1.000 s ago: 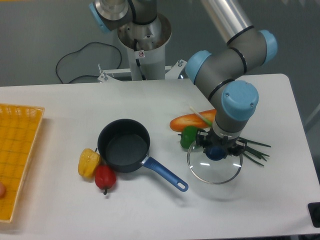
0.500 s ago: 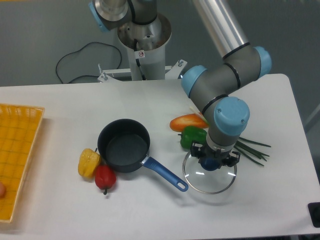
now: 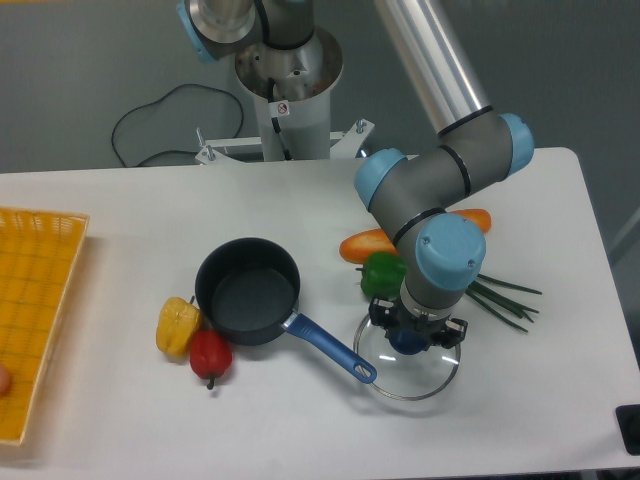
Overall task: Place the lid on the table
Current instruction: 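Lower the glass lid onto the table beside the saucepan handle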
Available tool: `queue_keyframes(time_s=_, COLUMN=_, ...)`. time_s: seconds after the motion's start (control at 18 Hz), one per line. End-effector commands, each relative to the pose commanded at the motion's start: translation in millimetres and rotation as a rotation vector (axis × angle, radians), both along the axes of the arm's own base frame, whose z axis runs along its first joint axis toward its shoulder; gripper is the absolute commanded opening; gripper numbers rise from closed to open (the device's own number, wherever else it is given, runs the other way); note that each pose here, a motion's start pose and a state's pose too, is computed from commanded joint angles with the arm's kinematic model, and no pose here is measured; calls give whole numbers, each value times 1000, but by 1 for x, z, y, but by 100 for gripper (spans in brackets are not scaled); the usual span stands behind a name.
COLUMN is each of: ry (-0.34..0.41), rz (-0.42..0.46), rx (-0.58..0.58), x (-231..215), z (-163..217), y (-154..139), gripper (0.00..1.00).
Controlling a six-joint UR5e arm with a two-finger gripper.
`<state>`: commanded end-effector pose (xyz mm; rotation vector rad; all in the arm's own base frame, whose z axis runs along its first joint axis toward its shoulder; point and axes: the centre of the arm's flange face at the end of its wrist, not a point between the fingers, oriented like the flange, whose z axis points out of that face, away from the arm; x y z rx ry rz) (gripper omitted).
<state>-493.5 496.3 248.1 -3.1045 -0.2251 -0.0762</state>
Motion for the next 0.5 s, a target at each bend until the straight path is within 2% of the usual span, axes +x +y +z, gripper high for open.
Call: queue_keyframes(time_s=0.5, ry=-11, rz=-11, rx=-8, x=4, z=-11, y=6, gripper=52)
